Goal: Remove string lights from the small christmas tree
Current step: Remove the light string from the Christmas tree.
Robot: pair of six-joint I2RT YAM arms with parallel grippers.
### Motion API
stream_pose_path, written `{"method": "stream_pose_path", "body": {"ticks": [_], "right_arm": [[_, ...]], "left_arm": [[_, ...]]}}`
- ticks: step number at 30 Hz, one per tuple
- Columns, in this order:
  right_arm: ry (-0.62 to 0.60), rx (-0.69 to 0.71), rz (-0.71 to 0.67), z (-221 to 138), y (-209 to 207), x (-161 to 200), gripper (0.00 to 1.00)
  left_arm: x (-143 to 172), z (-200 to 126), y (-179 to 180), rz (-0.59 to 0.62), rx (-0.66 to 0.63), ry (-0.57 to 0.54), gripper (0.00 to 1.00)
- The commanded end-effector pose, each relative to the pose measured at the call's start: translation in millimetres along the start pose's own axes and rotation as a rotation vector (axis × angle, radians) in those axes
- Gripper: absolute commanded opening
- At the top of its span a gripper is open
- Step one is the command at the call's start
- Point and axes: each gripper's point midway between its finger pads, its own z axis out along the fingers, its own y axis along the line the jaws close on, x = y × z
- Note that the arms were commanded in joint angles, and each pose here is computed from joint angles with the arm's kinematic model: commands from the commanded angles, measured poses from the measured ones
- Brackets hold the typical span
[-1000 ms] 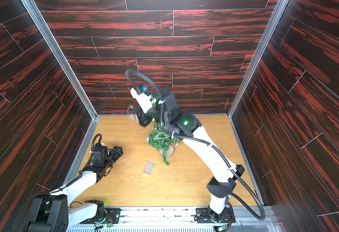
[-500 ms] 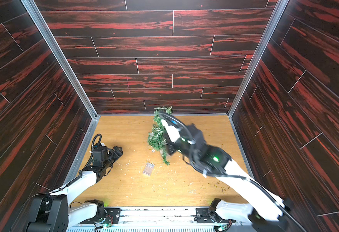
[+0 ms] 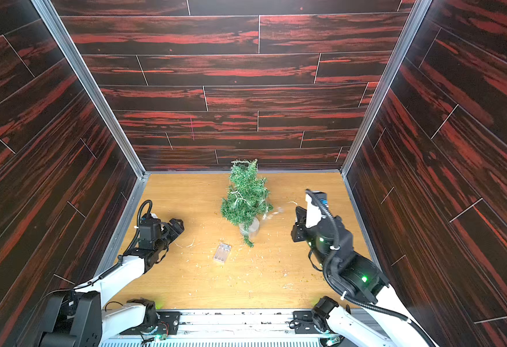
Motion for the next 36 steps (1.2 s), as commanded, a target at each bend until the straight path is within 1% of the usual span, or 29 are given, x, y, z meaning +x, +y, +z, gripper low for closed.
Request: {"method": "stream_pose_path", "body": {"ticks": [1,6,11,18,22,25,27,30,32,34,36], "right_arm": [[0.064,-0.051,0.024,11,12,18,0.0],[0.134,-0.023,0.025,32,9,53,0.0],[0.169,-0.055,0.061,52,10,86,0.0],[0.124,-0.114,0.15,84,4,99,0.0],[0.171,-0.083,0.189,103,-7,123,0.0],[0.218,-0.074,0.215,109,-13,143,0.0],[0.232,-0.079,0.231,110,-13,150,0.01],[0.229,-0.091,0.246,108,-11,149,0.01],[0.203,-0.087,0.248,104,-12,137,0.01],[0.167,-0.031,0.249,97,-21,118,0.0],[0.127,0.083,0.241,85,-38,91,0.0]], "left_arm": [[-7,-2,-6,0.009,0.012,-0.029,0.89],[-7,-2,-7,0.01,0.014,-0.029,0.89],[-7,-1,-7,0.01,0.014,-0.026,0.89],[-5,1,-7,0.008,0.014,-0.018,0.89],[-5,1,-6,0.009,0.012,-0.017,0.89],[-6,0,-7,0.01,0.013,-0.021,0.89],[-6,0,-7,0.011,0.013,-0.022,0.89],[-6,0,-8,0.01,0.015,-0.018,0.89],[-5,1,-8,0.01,0.015,-0.015,0.89],[-5,1,-7,0.01,0.013,-0.014,0.89],[-5,1,-7,0.012,0.013,-0.016,0.89]]}}
